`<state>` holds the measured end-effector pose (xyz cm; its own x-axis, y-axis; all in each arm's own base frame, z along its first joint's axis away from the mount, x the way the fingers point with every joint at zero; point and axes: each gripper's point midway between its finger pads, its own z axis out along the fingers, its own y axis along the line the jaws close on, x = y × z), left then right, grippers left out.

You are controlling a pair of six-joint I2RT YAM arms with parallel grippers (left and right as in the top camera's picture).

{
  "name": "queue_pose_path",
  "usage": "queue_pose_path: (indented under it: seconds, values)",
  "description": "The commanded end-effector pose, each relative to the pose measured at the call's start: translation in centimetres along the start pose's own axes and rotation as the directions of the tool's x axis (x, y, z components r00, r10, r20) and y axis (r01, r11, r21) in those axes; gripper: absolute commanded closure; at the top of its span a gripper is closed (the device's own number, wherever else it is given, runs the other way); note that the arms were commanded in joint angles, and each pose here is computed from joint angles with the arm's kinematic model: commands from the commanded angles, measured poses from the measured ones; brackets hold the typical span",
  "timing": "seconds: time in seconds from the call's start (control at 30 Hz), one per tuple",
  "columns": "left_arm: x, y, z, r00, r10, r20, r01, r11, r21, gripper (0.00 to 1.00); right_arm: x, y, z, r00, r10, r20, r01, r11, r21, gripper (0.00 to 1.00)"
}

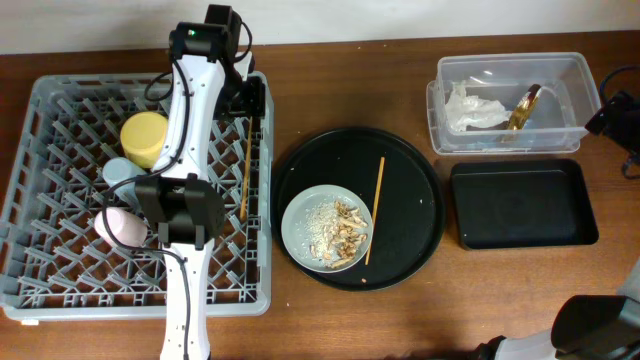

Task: Sort waste into correct bins and load items into the dishwasher rack
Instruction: 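Grasp one chopstick with the left gripper and place it in the rack, then reach the left gripper back to the second chopstick and grasp it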

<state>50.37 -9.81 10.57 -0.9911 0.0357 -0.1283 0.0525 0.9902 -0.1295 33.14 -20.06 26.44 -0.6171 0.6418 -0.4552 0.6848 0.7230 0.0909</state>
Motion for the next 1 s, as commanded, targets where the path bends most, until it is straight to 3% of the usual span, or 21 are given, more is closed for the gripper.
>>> queue_pose_path:
  seconds: [0.0,0.07,0.2,0.33,0.47,0.53,0.63,0.77,0.97]
  values:
    - [0.2,-0.7,-2.1,1.0,0.015,0.019,-0.015,1.0,0.016,0.24,-0.5,-0.2,-0.6,1.0,0.014,0.023,-0.014,1.0,0.009,0.01]
    - [0.2,-1.1,-4.6,0.998,0.019,0.062,-0.02,0.999,0.024,0.24,-0.5,-0.2,-0.6,1.0,0.014,0.023,-0.014,1.0,0.009,0.01]
    - [0.9,-7.6,-8.9,0.99,0.067,0.123,-0.1,0.951,0.294,0.24,-0.5,-0.2,-0.6,1.0,0.014,0.023,-0.014,1.0,0.008,0.01]
    - [4.9,-16.1,-7.0,0.969,0.242,0.056,-0.247,0.916,0.315,0.26,-0.5,-0.2,-0.6,1.0,0.014,0.023,-0.014,1.0,0.009,0.01]
    - [9.1,-22.4,-3.0,0.917,0.398,-0.005,-0.386,0.893,0.233,0.28,-0.5,-0.2,-0.6,1.0,0.014,0.023,-0.014,1.0,0.009,0.01]
    - [11.5,-25.5,0.0,0.883,0.467,-0.042,-0.445,0.863,0.239,0.39,-0.5,-0.2,-0.6,1.0,0.014,0.023,-0.014,1.0,0.009,0.01]
    - [11.8,-24.4,4.2,0.906,0.417,-0.073,-0.413,0.909,0.057,0.48,-0.5,-0.2,-0.6,1.0,0.014,0.023,-0.014,1.0,0.009,0.01]
    - [11.7,-24.1,7.2,0.931,0.358,-0.076,-0.356,0.934,0.036,0.6,-0.5,-0.2,-0.6,1.0,0.014,0.023,-0.014,1.0,0.009,0.01]
    - [12.2,-24.6,10.7,0.937,0.344,-0.059,-0.342,0.939,0.04,0.6,-0.5,-0.2,-0.6,1.0,0.014,0.023,-0.014,1.0,0.009,0.01]
